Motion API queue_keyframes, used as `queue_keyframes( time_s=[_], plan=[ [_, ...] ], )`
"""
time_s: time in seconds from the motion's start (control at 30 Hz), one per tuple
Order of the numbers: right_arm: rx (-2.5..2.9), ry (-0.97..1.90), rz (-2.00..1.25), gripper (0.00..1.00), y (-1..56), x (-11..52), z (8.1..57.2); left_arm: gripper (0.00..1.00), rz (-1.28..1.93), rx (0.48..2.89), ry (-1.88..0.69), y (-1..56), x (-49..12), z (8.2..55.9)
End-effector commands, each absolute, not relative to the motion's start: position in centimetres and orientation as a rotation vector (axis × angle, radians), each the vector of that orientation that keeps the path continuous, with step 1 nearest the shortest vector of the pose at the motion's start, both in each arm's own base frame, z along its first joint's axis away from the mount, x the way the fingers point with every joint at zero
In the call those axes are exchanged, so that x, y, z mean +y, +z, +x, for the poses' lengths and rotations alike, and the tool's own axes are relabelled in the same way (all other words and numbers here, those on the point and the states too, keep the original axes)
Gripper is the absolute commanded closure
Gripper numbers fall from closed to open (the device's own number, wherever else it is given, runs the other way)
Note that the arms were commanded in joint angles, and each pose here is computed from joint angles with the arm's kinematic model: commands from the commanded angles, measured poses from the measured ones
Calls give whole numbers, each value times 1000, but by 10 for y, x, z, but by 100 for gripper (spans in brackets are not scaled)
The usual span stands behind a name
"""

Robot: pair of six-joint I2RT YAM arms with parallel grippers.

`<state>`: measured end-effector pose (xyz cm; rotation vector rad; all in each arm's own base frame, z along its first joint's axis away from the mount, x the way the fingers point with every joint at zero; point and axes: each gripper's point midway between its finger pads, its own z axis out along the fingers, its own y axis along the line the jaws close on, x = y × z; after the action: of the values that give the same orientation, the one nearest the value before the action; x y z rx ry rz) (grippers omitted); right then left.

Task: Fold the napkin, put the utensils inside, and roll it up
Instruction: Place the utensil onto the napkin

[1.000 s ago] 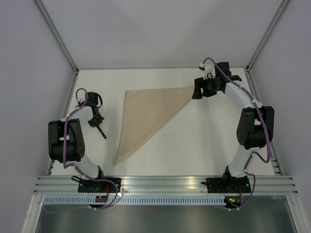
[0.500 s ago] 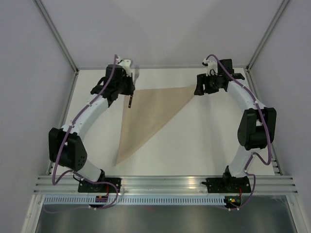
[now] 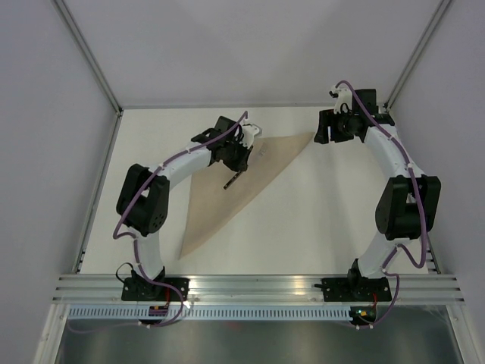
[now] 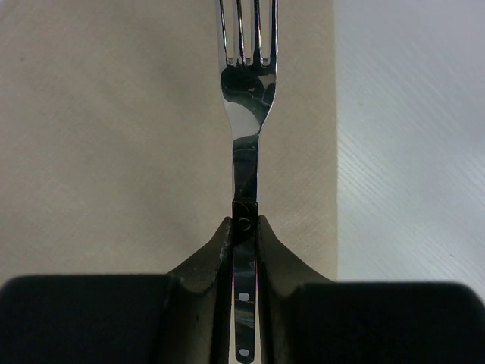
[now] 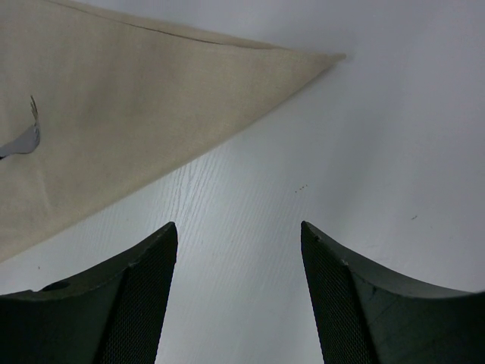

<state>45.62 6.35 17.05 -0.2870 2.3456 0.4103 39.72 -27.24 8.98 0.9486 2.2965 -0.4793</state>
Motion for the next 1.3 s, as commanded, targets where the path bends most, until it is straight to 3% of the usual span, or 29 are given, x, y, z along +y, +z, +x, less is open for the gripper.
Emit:
queue_keyframes(
  time_s=[0.0,1.27],
  plan=[
    [2303,378,-257,28,189,60,461,98,1106,2174,-580,108,-302,386],
    [2326,435,-295,28,172,68,451,98,957,2457,-473,27,-310,347]
  ],
)
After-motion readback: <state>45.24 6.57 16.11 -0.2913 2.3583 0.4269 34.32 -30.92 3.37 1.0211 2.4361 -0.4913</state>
